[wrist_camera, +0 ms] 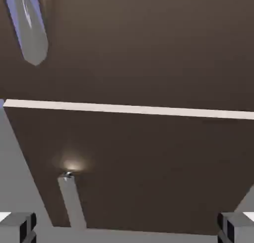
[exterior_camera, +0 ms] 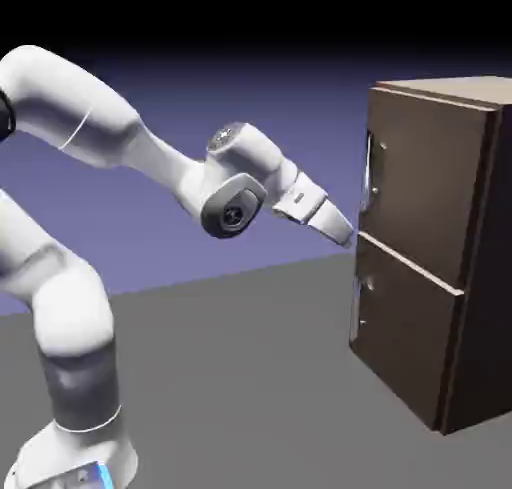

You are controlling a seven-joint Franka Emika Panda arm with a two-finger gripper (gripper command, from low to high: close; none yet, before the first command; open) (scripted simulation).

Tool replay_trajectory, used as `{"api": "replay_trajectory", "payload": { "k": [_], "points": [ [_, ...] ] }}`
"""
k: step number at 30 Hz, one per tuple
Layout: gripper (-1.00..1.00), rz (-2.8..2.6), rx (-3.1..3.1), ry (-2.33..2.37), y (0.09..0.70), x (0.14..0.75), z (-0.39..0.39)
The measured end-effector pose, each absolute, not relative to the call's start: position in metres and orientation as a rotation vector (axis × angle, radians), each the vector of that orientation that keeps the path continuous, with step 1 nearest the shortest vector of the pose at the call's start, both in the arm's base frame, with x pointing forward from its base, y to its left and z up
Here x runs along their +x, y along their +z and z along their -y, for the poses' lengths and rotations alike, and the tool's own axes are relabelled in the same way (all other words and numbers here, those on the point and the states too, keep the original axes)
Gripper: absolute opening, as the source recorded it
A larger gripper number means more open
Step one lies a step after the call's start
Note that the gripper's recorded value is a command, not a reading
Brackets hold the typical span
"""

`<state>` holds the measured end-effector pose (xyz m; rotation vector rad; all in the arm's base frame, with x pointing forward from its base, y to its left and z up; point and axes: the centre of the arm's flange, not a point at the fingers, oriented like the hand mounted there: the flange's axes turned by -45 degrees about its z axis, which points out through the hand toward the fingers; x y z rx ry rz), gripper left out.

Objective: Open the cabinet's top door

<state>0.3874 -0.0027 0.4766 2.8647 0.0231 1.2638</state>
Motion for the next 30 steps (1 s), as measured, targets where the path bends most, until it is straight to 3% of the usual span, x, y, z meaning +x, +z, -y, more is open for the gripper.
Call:
{"api": "replay_trajectory", "payload": {
  "k": [16,30],
  "points": [
    [1.0,0.207,2.733,1.571,0.561,0.36,0.015],
    [1.0,0.242,2.578,1.836,0.589,0.346,-0.016]
  ]
}}
